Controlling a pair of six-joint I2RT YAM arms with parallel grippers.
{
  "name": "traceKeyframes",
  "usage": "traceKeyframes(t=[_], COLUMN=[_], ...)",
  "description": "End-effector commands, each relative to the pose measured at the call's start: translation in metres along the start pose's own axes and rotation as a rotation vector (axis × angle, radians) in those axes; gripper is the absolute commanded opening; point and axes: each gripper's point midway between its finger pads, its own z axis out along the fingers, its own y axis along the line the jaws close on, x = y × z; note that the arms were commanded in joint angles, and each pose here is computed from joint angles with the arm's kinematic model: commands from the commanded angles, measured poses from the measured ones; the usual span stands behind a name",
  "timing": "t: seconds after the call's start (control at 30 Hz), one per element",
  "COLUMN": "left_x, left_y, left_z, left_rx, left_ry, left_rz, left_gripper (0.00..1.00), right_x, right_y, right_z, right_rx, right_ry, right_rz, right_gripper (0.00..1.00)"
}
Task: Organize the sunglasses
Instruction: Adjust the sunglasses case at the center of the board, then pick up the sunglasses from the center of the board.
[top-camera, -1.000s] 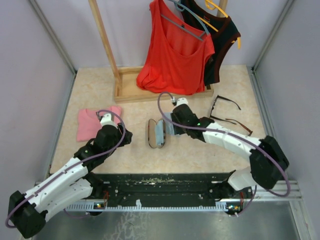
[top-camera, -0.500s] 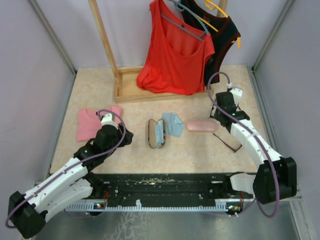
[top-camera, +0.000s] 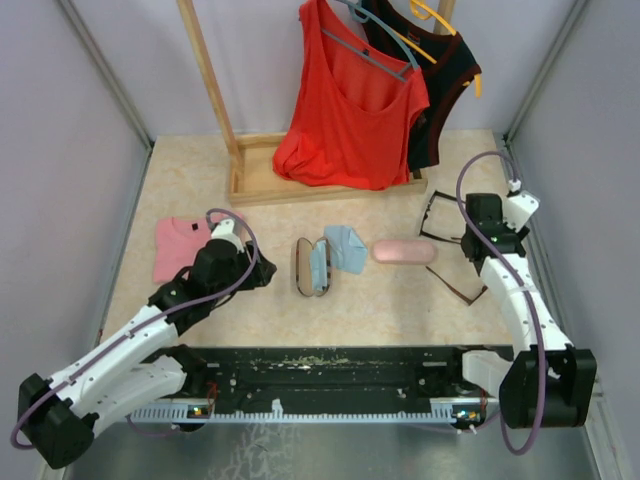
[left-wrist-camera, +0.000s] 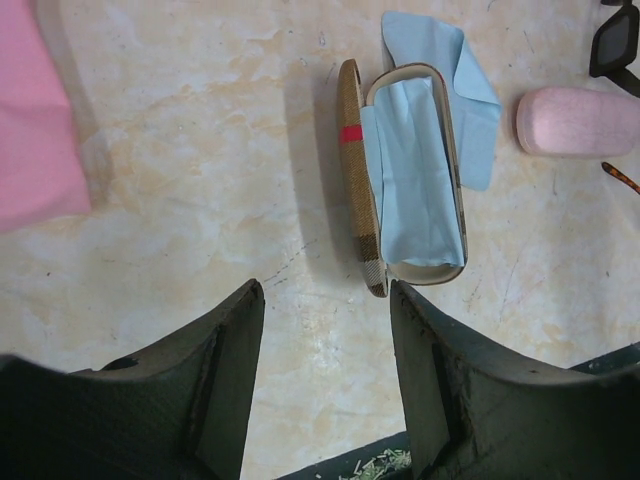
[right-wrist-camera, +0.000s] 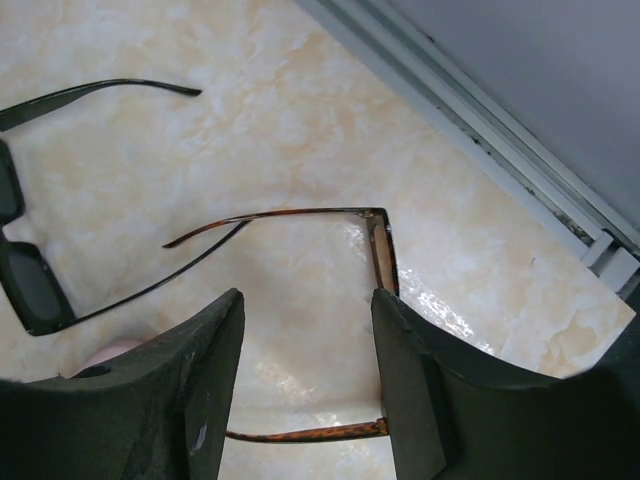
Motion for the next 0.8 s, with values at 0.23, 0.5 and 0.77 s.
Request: traceKeyframes(t=[0.23, 0.5, 0.77], left_x=[-0.016, -0.024, -0.017], left_y=[-0.003, -0.003, 0.003], left_z=[-0.016, -0.022, -0.021], left_rx=[-0.015, -0.013, -0.026], left_ry=[-0.002, -0.048, -0.043], left_rz=[0.006, -0.031, -0.031], left_gripper=[0.59, 0.59, 0.6], right_x=[0.012, 0.029, 0.065], right_y=[0.002, 0.055, 0.07], right_z=[0.014, 0.011, -0.038], right_rx=[-0.086, -0.357, -0.548], right_ry=[0.047, 0.232, 0.393], right_rz=[0.02, -0.158, -0.279], right_gripper=[0.51, 0.51, 0.51])
